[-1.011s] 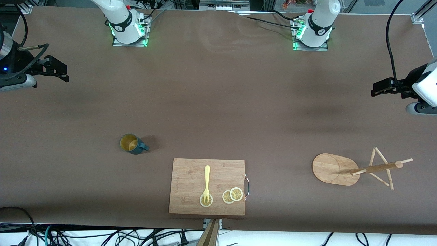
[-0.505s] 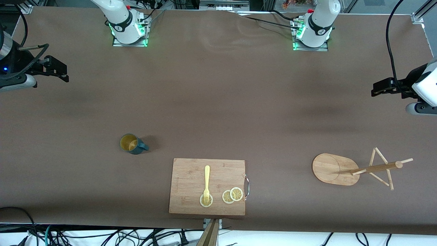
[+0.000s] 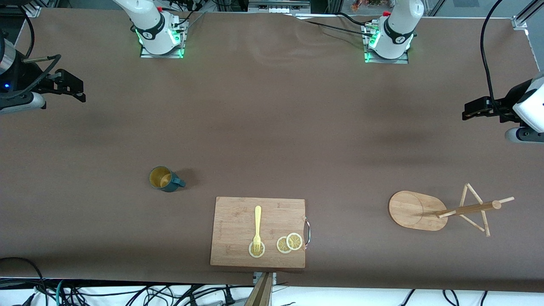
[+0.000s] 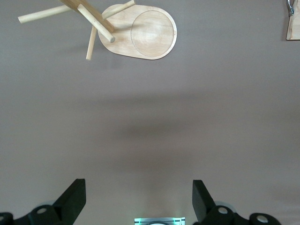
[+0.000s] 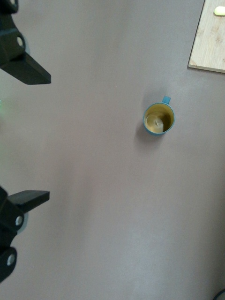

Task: Pass cup and hang on rack
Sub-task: 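Reach the right gripper down to the teal mug and grasp its rim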

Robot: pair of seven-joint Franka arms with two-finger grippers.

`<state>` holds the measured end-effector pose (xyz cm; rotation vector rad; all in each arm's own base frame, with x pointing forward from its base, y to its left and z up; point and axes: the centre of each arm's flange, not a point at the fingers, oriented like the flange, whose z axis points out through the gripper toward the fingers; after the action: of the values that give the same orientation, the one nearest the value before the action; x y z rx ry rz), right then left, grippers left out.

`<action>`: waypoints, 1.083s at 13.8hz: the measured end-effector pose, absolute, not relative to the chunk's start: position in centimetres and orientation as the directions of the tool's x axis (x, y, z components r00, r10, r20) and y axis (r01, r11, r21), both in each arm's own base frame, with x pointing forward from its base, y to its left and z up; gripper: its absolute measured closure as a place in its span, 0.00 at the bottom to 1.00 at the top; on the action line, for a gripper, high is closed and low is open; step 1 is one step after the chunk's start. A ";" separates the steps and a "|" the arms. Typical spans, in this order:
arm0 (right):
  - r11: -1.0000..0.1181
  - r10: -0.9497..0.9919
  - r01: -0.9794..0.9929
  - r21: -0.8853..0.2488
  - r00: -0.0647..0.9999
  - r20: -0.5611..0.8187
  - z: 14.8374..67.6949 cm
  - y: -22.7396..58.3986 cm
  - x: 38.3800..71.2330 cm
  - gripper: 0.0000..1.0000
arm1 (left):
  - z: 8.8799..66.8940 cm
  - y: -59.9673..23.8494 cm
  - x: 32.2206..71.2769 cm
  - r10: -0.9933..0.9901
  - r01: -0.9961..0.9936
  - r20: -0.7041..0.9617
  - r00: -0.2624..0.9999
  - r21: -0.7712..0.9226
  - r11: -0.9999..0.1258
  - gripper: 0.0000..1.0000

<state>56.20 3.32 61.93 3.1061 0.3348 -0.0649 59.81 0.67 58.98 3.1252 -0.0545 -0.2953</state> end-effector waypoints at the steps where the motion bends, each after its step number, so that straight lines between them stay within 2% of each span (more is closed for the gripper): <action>1: -0.977 0.213 0.213 0.012 0.976 -0.043 61.9 3.3 56.2 0.00 | 59.0 0.7 59.8 -0.035 -0.034 -0.187 0.982 0.005 -0.999 0.00; 4: -0.976 0.217 0.218 0.002 0.973 -0.077 60.0 3.7 57.0 0.00 | 59.0 0.7 59.8 -0.035 -0.034 -0.187 0.982 0.005 -0.999 0.00; 7: -0.963 0.253 0.268 0.033 0.938 -0.237 50.4 5.8 60.4 0.00 | 59.0 0.7 59.8 -0.035 -0.034 -0.187 0.982 0.005 -0.999 0.00; 9: -0.952 0.271 0.299 0.057 0.918 -0.288 45.9 6.9 62.0 0.00 | 59.0 0.7 59.8 -0.035 -0.034 -0.186 0.982 0.005 -0.999 0.00; 13: -0.957 0.265 0.286 0.042 0.927 -0.265 45.1 6.6 62.8 0.00 | 59.0 0.7 59.9 -0.035 -0.035 -0.186 0.982 0.005 -0.999 0.00; 15: -0.963 0.256 0.270 0.022 0.936 -0.242 42.8 6.2 64.0 0.00 | 59.0 0.7 59.9 -0.035 -0.034 -0.186 0.982 0.005 -0.999 0.00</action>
<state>64.05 6.18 42.84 3.0363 0.4128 -0.3683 59.86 0.66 59.00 3.1253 -0.0546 -0.2938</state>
